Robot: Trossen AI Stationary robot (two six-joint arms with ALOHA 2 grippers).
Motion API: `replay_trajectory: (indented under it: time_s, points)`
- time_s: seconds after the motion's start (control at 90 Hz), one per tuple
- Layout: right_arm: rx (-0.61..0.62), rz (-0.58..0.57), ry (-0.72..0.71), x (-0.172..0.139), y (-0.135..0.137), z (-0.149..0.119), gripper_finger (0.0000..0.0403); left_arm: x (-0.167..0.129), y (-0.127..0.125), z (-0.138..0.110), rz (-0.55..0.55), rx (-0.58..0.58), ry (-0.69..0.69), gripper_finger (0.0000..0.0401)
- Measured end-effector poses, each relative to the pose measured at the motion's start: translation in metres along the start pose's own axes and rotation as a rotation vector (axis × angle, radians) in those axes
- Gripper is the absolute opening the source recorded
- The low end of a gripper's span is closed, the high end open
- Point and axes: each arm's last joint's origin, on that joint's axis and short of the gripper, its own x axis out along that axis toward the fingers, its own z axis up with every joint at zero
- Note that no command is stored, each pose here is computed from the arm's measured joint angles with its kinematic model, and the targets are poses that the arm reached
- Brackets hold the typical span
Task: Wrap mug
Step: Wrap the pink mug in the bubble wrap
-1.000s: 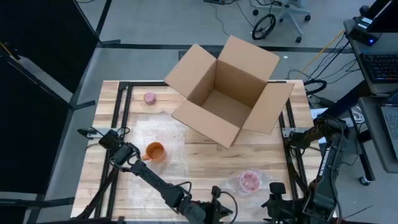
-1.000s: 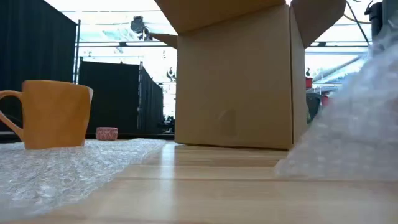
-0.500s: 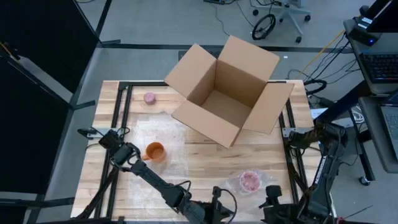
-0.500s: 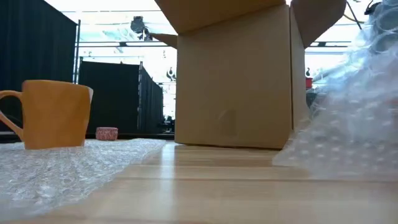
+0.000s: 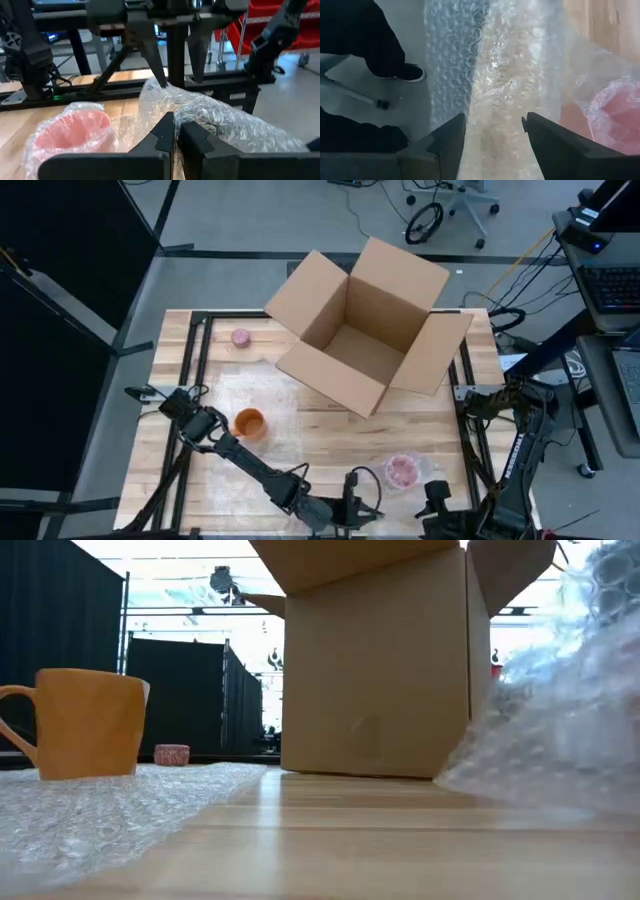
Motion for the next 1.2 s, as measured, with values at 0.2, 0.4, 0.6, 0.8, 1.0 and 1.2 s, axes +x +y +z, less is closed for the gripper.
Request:
replay_trajectory:
  time_s: [0.2, 0.4, 0.6, 0.8, 1.0, 1.2]
  points:
    - [-0.019, -0.032, 0.025, 0.0, -0.004, -0.003, 0.0196, 0.006, 0.013, 0.001, 0.03, -0.008, -0.01, 0.0002]
    - [-0.02, -0.129, 0.076, 0.001, -0.015, -0.006, 0.0196, 0.011, 0.025, 0.001, 0.059, -0.001, -0.007, 0.0002]
    - [0.031, -0.209, 0.109, 0.001, -0.024, -0.007, 0.0196, 0.016, 0.037, 0.0, 0.084, 0.041, 0.009, 0.0002]
    - [0.1, -0.221, 0.122, -0.008, -0.031, -0.007, 0.0196, 0.02, 0.049, 0.004, 0.114, 0.062, -0.022, 0.0002]
    - [0.156, -0.192, 0.066, -0.022, -0.037, -0.001, 0.0196, 0.022, 0.057, 0.002, 0.158, 0.046, -0.001, 0.0002]
    - [0.168, -0.173, 0.056, -0.023, -0.036, 0.0, 0.0196, 0.024, 0.066, 0.004, 0.259, 0.028, -0.019, 0.0002]
